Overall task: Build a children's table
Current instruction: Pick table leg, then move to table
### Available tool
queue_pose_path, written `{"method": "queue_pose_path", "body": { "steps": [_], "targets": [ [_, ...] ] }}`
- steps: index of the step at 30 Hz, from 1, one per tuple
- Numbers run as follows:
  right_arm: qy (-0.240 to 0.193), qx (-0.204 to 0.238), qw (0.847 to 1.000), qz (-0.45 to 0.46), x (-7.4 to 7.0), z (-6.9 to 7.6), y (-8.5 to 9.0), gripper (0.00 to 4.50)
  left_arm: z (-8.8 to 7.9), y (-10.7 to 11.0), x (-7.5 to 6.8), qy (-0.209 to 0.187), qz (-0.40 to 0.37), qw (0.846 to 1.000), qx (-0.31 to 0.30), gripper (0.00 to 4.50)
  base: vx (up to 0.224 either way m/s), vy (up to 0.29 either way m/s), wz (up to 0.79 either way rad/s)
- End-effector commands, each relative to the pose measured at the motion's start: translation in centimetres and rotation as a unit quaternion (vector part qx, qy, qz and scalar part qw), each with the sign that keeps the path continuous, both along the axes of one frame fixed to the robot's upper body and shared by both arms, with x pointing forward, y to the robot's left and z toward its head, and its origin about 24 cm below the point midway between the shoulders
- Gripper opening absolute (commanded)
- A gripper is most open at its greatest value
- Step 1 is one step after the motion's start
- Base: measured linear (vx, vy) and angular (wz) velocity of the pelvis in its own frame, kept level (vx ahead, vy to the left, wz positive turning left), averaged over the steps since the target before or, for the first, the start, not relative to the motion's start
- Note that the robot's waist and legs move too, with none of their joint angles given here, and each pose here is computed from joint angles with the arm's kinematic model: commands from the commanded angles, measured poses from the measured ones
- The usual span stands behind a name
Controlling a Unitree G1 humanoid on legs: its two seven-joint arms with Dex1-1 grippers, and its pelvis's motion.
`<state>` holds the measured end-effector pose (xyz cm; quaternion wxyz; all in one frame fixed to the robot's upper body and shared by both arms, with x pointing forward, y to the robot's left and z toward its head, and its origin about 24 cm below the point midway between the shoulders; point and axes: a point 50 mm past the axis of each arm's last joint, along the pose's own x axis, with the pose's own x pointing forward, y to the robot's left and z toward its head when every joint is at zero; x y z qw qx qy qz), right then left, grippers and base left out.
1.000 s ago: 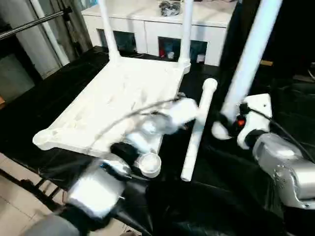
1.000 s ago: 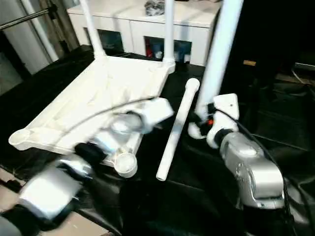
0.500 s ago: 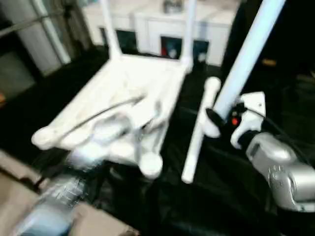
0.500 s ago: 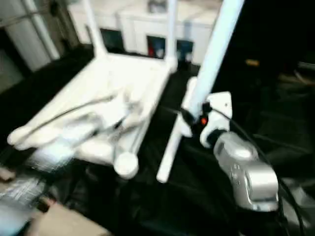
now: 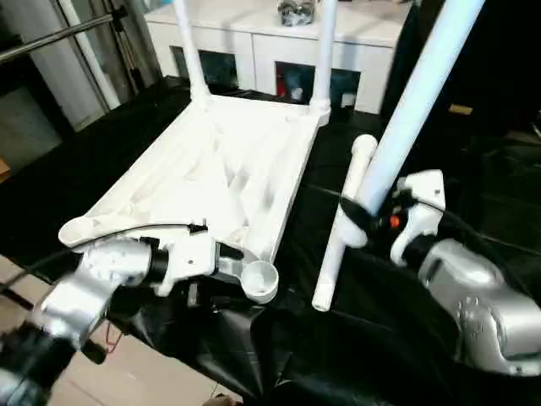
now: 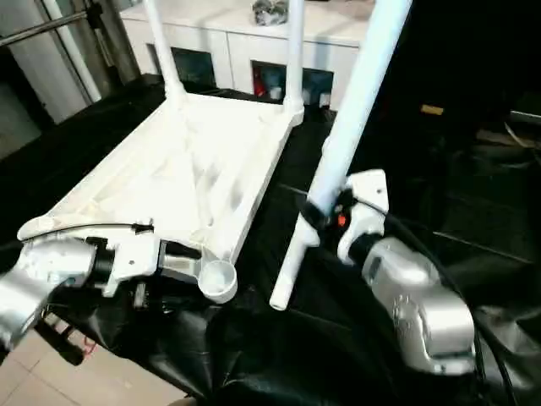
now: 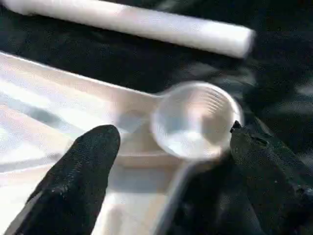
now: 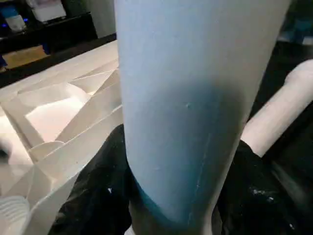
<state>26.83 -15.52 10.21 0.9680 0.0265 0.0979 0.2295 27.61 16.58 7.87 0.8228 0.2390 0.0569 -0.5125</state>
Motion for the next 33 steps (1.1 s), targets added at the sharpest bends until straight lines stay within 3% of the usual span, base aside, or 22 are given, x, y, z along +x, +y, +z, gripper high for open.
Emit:
{"method": "queue_pose_path", "body": {
  "steps": [1, 4, 5, 8, 9, 11, 16, 18, 24, 33],
  "targets": [
    [-0.016, -0.017, 0.999, -0.029, -0.4, 0.1, -0.1, 1.9, 1.3, 1.2, 0.9, -0.059, 0.152, 0.984, -0.075, 4.13, 0.0, 0.0, 0.0],
    [-0.001, -0.033, 0.996, -0.079, -0.5, -0.8, -0.7, 1.9, 1.3, 2.2, 0.8, -0.075, 0.28, 0.946, -0.144, 4.13, 0.0, 0.0, 0.0],
    [-0.001, -0.033, 0.996, -0.079, -0.5, -0.8, -0.7, 1.9, 1.3, 2.2, 0.8, -0.075, 0.28, 0.946, -0.144, 4.13, 0.0, 0.0, 0.0],
    [-0.002, 0.015, 0.99, -0.143, -0.5, -1.0, -1.5, 1.9, 1.9, 2.9, -0.2, -0.082, 0.383, 0.891, -0.229, 4.13, 0.0, 0.0, 0.0],
    [-0.002, 0.015, 0.99, -0.143, -0.5, -1.0, -1.5, 1.9, 1.9, 2.9, -0.2, -0.082, 0.383, 0.891, -0.229, 4.13, 0.0, 0.0, 0.0],
    [-0.047, 0.047, 0.984, -0.167, -0.4, -0.3, -1.5, 1.9, 2.0, 2.7, -0.5, -0.101, 0.411, 0.876, -0.234, 4.13, 0.0, 0.0, 0.0],
    [-0.077, 0.057, 0.98, -0.174, -0.3, 0.3, -1.5, 1.9, 2.0, 2.2, -0.6, -0.112, 0.414, 0.873, -0.232, 4.13, 0.0, 0.0, 0.0],
    [-0.1, 0.05, 0.97, -0.215, 0.1, 0.7, -2.3, 1.9, 2.1, 1.7, -0.5, -0.113, 0.419, 0.871, -0.231, 4.13, 0.0, 0.0, 0.0],
    [-0.069, 0.05, 0.97, -0.226, 0.1, -0.3, -2.8, 1.9, 2.3, 1.8, -0.1, -0.12, 0.433, 0.866, -0.221, 4.13, 0.001, 0.046, -0.28],
    [-0.052, 0.021, 0.979, -0.194, 0.1, -1.7, -1.8, 1.9, 2.3, 2.0, 0.0, -0.124, 0.44, 0.865, -0.207, 4.13, -0.026, 0.222, -0.28]
  ]
}}
